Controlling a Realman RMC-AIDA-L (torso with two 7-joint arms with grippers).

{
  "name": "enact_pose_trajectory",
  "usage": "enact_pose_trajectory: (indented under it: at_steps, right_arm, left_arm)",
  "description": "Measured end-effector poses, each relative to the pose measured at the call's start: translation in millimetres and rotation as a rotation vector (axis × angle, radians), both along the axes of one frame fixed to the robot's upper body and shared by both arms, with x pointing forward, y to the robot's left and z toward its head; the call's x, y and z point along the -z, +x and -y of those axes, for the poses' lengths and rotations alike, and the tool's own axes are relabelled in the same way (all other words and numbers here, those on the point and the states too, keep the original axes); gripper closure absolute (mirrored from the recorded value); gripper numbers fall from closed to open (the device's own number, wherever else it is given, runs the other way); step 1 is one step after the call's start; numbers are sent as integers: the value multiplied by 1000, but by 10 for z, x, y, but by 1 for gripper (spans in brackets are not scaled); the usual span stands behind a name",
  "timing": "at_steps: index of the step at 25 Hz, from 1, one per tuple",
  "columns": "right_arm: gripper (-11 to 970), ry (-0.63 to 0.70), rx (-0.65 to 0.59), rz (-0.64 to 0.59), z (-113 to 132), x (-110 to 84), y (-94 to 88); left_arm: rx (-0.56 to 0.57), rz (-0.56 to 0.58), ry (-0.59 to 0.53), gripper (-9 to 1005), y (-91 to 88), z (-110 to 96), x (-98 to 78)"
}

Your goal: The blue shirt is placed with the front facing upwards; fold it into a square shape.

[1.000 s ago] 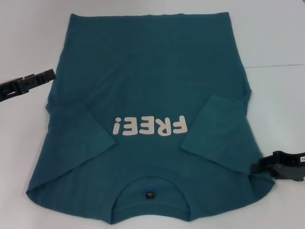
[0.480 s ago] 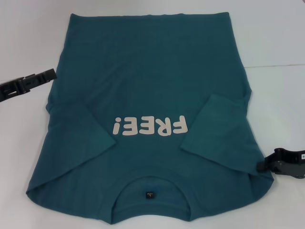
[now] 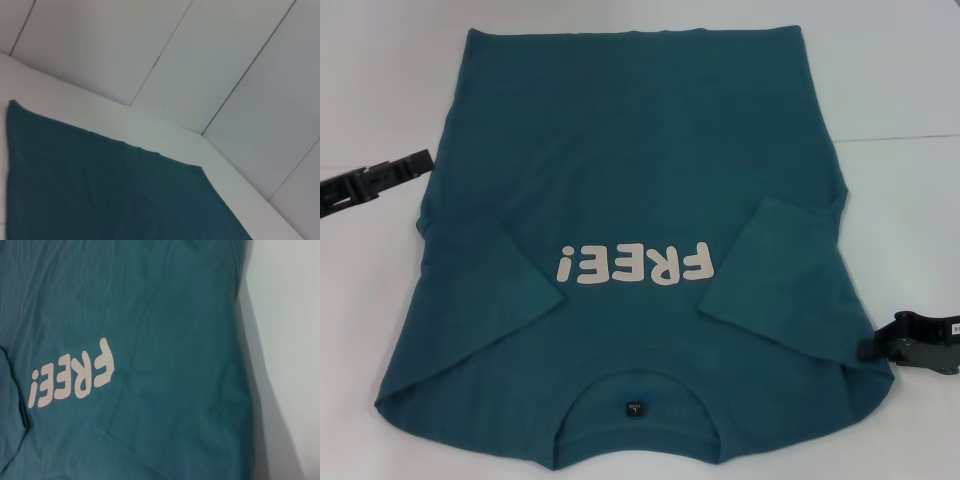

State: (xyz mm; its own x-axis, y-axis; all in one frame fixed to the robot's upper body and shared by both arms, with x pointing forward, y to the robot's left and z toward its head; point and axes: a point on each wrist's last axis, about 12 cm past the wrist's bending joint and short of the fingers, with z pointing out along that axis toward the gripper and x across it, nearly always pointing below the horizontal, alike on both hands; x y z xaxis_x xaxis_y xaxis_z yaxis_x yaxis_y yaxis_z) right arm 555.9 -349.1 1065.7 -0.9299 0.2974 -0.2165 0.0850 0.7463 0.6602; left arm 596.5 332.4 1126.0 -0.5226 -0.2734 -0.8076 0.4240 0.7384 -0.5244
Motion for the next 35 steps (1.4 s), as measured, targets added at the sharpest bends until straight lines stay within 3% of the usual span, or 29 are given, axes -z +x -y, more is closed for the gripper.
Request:
enact_pose_trajectory:
  at_steps: [5, 11, 22, 35]
  right_arm:
    - [917, -5, -10, 8, -11, -20, 21]
    - [916, -6, -25, 14, -26, -31, 30]
    - [916, 1, -74, 34, -93, -68, 28]
    - [917, -18, -99, 80, -131, -161, 84]
  left_arm:
    - [-29, -57, -19, 169, -68, -118, 29]
    - [-53, -203, -14, 163, -169, -300, 81]
    - [-74, -227, 15, 165, -382, -512, 94]
    - [-44, -316, 65, 168, -521, -525, 237]
